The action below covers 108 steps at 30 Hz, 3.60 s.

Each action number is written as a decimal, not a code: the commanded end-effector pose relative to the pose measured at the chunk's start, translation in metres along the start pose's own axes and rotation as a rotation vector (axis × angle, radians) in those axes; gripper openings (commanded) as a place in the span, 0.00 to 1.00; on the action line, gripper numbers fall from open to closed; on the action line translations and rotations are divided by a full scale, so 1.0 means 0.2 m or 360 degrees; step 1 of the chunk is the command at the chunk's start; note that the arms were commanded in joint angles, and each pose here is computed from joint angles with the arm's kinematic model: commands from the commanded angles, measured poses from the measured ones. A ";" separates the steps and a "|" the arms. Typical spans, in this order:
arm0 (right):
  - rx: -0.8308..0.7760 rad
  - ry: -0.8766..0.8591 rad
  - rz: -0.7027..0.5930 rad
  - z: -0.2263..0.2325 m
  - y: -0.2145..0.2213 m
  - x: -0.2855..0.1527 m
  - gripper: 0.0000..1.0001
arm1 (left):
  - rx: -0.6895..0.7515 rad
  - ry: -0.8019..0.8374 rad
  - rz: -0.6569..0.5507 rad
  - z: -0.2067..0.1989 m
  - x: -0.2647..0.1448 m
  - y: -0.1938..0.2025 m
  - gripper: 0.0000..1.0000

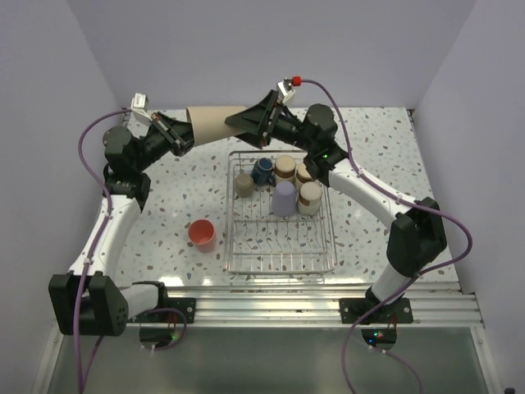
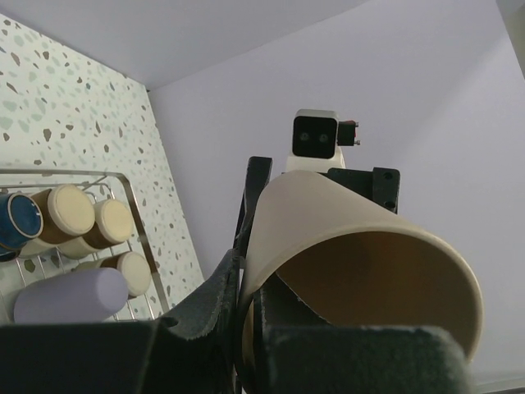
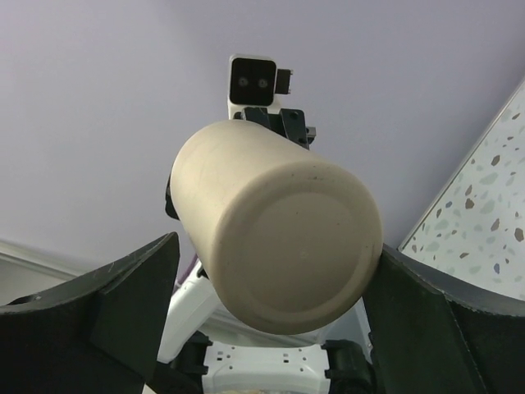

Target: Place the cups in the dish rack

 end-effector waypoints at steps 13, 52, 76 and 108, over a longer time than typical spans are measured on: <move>-0.0082 -0.0145 -0.0095 0.15 -0.06 0.00 0.11 | 0.0110 -0.0102 0.0048 0.01 -0.04 0.04 0.18; -0.0973 0.1412 0.0825 -0.43 0.37 -0.38 0.00 | 0.0696 -0.1213 -0.0376 0.21 -0.49 0.03 0.49; -0.1169 0.1672 0.1054 -0.66 0.47 -0.35 0.00 | 0.0725 -0.1269 -0.0330 0.27 -0.48 0.03 0.49; -0.1312 0.1513 0.0844 -0.32 0.29 -0.25 0.99 | 0.0709 -0.1485 0.0095 0.59 -0.47 0.24 0.47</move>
Point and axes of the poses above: each gripper's point midway between its finger pads, its own x axis out along the fingers, its own z axis along the line the jaws close on, y = z × x, the point moved 6 cm from there along -x, back along the fingers, and after that the axes turned 11 degrees about -x, right-handed, at the moved point
